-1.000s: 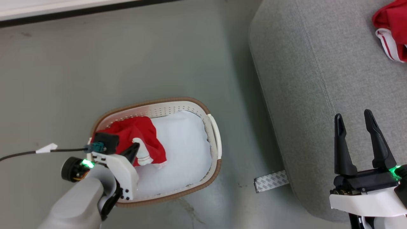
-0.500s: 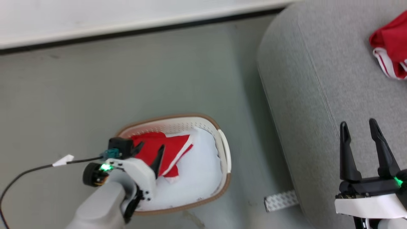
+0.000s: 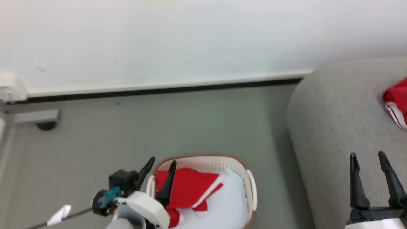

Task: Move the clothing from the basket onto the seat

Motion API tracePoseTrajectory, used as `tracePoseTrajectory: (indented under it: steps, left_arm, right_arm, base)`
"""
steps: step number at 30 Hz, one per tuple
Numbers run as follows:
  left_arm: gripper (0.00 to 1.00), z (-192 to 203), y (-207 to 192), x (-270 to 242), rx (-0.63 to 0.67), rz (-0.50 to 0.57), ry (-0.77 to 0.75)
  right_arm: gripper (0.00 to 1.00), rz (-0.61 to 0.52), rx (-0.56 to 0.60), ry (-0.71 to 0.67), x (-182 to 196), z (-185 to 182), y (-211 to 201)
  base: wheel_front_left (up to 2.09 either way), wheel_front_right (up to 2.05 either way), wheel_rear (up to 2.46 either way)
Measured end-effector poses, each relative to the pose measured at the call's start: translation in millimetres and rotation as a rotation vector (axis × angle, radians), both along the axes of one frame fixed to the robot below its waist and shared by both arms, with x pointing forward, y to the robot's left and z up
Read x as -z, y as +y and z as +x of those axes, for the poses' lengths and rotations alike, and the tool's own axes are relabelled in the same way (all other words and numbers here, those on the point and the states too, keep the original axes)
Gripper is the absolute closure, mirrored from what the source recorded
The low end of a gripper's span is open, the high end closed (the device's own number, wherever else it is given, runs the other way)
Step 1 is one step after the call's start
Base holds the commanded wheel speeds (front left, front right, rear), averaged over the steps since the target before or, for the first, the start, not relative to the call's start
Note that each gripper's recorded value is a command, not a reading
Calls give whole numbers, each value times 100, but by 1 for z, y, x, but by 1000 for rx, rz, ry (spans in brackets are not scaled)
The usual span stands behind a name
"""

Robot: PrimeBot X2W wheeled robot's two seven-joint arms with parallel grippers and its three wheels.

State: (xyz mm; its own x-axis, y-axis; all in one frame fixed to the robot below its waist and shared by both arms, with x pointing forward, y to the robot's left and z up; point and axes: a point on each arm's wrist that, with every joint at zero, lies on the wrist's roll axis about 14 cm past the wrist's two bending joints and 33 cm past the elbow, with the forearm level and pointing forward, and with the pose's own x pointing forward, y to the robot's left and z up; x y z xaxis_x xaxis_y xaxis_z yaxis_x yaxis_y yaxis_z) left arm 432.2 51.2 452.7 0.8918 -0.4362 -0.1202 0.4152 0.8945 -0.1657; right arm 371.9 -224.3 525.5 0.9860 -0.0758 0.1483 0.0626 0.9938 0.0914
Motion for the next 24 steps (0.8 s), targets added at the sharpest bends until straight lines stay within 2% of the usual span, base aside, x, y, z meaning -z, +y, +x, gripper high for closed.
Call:
tracePoseTrajectory:
  steps: [11, 24]
  left_arm:
    - [0, -47, 66, -60, -225, -28, -204]
    - [0, -74, 106, -94, -341, -20, -334]
  right_arm:
    - [0, -4, -84, -59, -19, -12, 28]
    - [0, 8, -129, 8, 4, -37, 43]
  base:
    - [0, 0, 0]
    - [0, 0, 0]
